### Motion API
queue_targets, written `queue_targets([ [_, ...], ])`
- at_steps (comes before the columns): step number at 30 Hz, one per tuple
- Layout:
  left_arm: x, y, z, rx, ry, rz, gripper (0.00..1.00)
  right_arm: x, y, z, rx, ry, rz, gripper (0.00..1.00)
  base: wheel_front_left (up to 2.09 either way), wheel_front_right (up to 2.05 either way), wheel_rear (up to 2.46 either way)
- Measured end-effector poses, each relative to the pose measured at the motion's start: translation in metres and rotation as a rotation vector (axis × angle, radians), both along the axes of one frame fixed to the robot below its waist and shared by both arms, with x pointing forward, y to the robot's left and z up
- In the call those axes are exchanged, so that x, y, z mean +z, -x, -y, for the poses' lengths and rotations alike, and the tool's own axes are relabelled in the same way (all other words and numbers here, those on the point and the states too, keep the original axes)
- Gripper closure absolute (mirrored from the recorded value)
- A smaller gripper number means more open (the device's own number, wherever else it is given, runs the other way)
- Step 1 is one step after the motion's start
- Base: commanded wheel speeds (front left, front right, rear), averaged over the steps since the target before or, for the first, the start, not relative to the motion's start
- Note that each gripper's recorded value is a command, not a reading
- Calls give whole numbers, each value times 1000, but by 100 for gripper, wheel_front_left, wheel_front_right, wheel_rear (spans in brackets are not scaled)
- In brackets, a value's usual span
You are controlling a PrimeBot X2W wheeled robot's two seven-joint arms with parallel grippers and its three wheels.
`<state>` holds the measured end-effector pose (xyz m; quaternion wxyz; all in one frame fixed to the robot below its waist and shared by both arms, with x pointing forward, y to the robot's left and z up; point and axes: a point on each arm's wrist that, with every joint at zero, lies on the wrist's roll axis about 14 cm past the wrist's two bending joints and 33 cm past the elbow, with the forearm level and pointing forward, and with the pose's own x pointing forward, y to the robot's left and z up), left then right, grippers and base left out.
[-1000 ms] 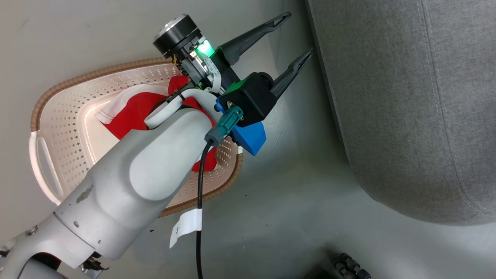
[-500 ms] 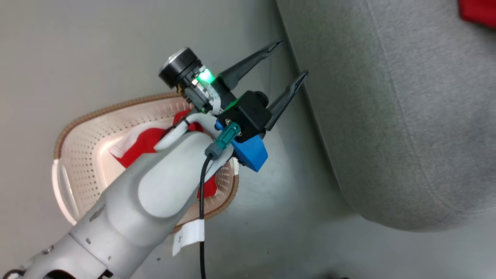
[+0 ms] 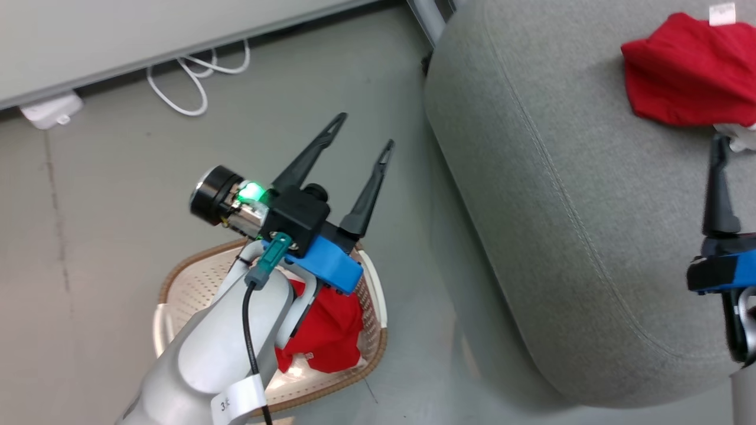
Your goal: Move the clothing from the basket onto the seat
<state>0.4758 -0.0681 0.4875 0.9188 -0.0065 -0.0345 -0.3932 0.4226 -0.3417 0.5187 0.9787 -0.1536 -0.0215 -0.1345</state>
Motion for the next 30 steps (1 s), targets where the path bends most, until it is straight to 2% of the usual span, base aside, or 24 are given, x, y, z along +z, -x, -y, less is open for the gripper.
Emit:
queue_targets([
  [8,30,-2,-79,265,29,44,0,20,-24,-82,228,-62,83,0,0,0,0],
  [15,43,14,-150,481,46,57,0,31,-26,-139,377,-108,116,0,0,0,0],
  [23,50,45,-204,629,46,78,0,24,-12,-175,447,-176,102,0,0,0,0],
  [30,51,74,-224,683,70,76,0,15,7,-181,446,-218,77,0,0,0,0],
])
